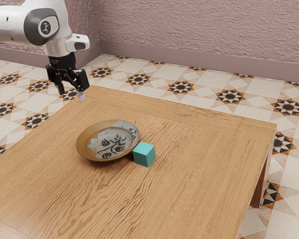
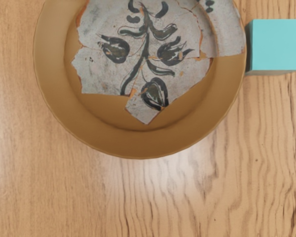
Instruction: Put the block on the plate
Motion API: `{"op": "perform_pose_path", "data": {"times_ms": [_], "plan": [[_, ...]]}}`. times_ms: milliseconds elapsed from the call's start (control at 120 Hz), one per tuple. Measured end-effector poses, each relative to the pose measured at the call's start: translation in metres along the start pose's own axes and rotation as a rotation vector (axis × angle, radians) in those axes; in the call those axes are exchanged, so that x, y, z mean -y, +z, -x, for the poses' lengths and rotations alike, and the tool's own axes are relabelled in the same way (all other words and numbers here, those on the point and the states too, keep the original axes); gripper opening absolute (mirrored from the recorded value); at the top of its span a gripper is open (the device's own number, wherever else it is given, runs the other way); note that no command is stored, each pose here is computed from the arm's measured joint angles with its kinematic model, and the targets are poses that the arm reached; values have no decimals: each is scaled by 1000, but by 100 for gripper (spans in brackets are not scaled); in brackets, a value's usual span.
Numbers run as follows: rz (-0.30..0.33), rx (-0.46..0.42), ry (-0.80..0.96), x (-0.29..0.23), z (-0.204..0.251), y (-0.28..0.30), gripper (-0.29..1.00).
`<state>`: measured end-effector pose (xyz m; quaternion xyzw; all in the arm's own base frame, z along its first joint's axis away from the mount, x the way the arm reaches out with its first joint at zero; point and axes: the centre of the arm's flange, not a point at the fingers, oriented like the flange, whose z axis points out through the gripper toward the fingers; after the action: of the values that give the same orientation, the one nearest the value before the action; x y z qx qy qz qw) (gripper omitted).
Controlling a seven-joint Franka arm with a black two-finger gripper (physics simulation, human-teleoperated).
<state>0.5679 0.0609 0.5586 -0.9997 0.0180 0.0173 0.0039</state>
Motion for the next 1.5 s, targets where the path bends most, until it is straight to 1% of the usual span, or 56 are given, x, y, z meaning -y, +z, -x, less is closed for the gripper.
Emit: {"op": "perform_pose_path", "data": {"times_ms": [217,283,392,475,625,700,825,950,1100,1350,1500], "plan": [[-5,7,13,-8,-6,9,70],[-9,17,7,-24,-13,18,70],[-19,34,-10,-65,-27,39,70],[-26,43,-53,-87,-37,57,70],[-14,47,-185,-109,-48,76,70],[-17,48,-263,-120,-51,82,70],[0,68,-448,-133,-57,97,70],[15,93,-662,-145,-79,124,70],[23,95,-890,-158,-95,151,70],[-22,46,-1206,-177,-129,188,70],[-19,2,-1363,-174,-134,201,70]]}}
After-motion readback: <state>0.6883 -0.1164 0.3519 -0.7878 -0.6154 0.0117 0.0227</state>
